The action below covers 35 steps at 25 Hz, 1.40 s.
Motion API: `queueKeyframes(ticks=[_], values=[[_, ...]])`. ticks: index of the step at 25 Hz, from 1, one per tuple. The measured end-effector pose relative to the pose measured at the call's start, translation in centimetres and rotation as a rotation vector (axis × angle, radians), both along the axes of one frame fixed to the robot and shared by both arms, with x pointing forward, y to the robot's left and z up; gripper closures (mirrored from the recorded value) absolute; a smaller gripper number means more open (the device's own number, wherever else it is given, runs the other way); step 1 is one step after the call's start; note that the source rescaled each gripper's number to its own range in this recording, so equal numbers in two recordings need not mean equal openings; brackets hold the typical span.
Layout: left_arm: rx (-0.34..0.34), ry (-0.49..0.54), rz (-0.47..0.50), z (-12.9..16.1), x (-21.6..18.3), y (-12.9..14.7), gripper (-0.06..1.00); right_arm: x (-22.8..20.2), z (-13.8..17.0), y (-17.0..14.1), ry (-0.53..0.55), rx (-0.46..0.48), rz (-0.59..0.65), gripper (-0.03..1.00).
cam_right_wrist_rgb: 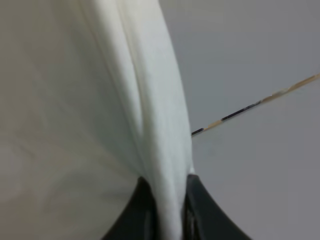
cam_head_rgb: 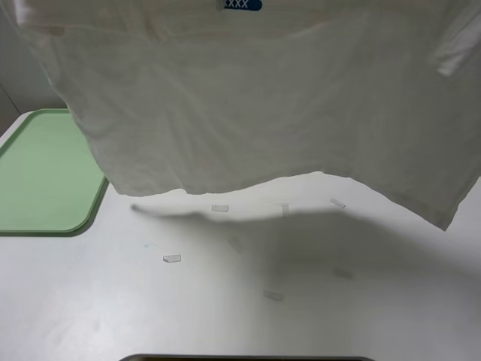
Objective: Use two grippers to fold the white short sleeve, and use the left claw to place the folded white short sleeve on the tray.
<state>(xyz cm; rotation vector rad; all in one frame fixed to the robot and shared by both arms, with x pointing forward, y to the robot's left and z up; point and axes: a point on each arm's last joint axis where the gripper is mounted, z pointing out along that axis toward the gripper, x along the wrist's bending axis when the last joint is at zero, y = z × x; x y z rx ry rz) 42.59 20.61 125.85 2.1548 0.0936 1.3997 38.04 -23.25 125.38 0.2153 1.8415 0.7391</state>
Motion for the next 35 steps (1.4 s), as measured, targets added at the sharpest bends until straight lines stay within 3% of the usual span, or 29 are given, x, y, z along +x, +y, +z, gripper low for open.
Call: queueKeyframes(ticks=[11, 21, 30, 35], values=[[0.027, 0.162, -0.023, 0.2, -5.1, 2.3, 0.94, -1.2, -1.3, -0.2, 0.223, -0.038, 0.018, 0.90], [0.006, 0.290, -0.056, 0.0, -10.6, 4.5, 0.94, -6.4, -1.4, -1.5, 0.361, 0.024, 0.114, 0.90], [-0.002, 0.311, -0.074, -0.1, -12.6, 5.3, 0.94, -8.2, -1.2, -2.0, 0.362, 0.076, 0.147, 0.90], [0.040, 0.347, -0.044, -1.0, -10.7, 4.7, 0.94, -6.2, -2.0, -1.5, 0.399, 0.015, 0.096, 0.90]])
